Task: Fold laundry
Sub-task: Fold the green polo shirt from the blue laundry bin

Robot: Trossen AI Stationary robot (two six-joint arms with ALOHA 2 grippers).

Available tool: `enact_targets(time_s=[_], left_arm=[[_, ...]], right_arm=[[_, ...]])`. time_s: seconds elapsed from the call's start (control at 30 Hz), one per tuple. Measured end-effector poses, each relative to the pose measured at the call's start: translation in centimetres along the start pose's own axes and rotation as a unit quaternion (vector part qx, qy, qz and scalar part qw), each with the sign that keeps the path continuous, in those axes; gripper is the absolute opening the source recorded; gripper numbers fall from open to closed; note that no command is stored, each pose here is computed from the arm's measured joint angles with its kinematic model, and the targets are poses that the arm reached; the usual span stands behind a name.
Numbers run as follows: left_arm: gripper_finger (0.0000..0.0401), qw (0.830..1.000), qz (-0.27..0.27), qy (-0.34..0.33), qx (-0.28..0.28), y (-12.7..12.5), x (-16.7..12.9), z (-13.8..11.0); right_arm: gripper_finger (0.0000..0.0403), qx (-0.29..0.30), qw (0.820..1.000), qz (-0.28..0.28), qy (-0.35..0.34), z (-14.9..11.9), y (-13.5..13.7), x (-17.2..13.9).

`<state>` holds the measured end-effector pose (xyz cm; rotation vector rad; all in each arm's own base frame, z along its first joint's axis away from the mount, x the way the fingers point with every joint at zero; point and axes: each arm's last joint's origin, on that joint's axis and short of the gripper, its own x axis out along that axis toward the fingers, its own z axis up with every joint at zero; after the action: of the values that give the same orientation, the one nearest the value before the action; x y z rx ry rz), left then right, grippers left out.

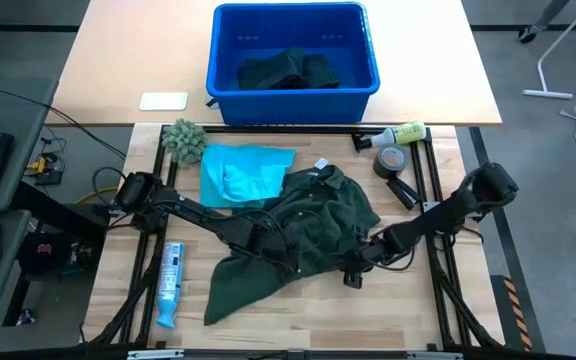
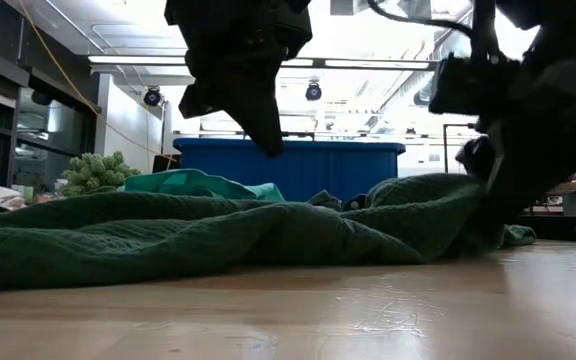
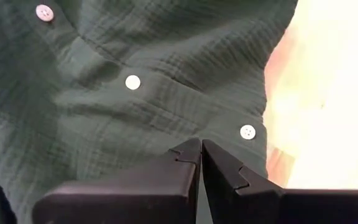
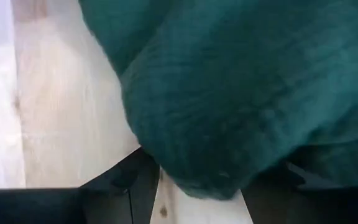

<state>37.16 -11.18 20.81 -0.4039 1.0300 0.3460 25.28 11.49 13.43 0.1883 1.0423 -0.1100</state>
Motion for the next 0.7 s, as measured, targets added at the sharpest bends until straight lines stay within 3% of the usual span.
enact_targets(time_s=[0.07, 0.13, 0.2, 0.23, 0.33, 0.4, 0.6, 0.7], left_arm=[[0.0, 1.0, 0.003, -0.003, 0.006, 0.0, 0.0, 0.0], [0.0, 1.0, 0.009, -0.008, 0.012, 0.1, 0.0, 0.1], [0.0, 1.0, 0.017, -0.016, 0.016, 0.2, 0.0, 0.2], [0.0, 0.999, 0.021, -0.019, 0.02, 0.3, 0.0, 0.3], [0.0, 0.999, 0.032, -0.027, 0.032, 0.7, 0.1, 0.6], [0.0, 0.998, 0.041, -0.033, 0.044, 1.0, 0.2, 0.9], [0.0, 0.995, 0.058, -0.039, 0.074, 2.0, 0.4, 1.8], [0.0, 0.993, 0.065, -0.042, 0.09, 2.2, 0.6, 2.1]], right_arm=[[0.0156, 0.015, 1.0, 0.011, 0.023, -0.4, 0.1, 0.7], [0.0098, 0.057, 0.997, 0.038, 0.044, -0.5, 0.3, 0.9], [0.003, 0.091, 0.989, 0.09, 0.07, -0.5, 0.9, 0.7], [0.0019, 0.105, 0.983, 0.124, 0.084, -0.5, 1.3, 0.5], [0.0008, 0.156, 0.946, 0.253, 0.13, 0.3, 2.5, -1.0], [0.0003, 0.184, 0.918, 0.307, 0.169, 0.6, 2.8, -1.9], [0.0002, 0.235, 0.863, 0.368, 0.254, 1.1, 2.3, -3.0], [0.0001, 0.256, 0.85, 0.369, 0.276, 1.4, 1.8, -2.9]])
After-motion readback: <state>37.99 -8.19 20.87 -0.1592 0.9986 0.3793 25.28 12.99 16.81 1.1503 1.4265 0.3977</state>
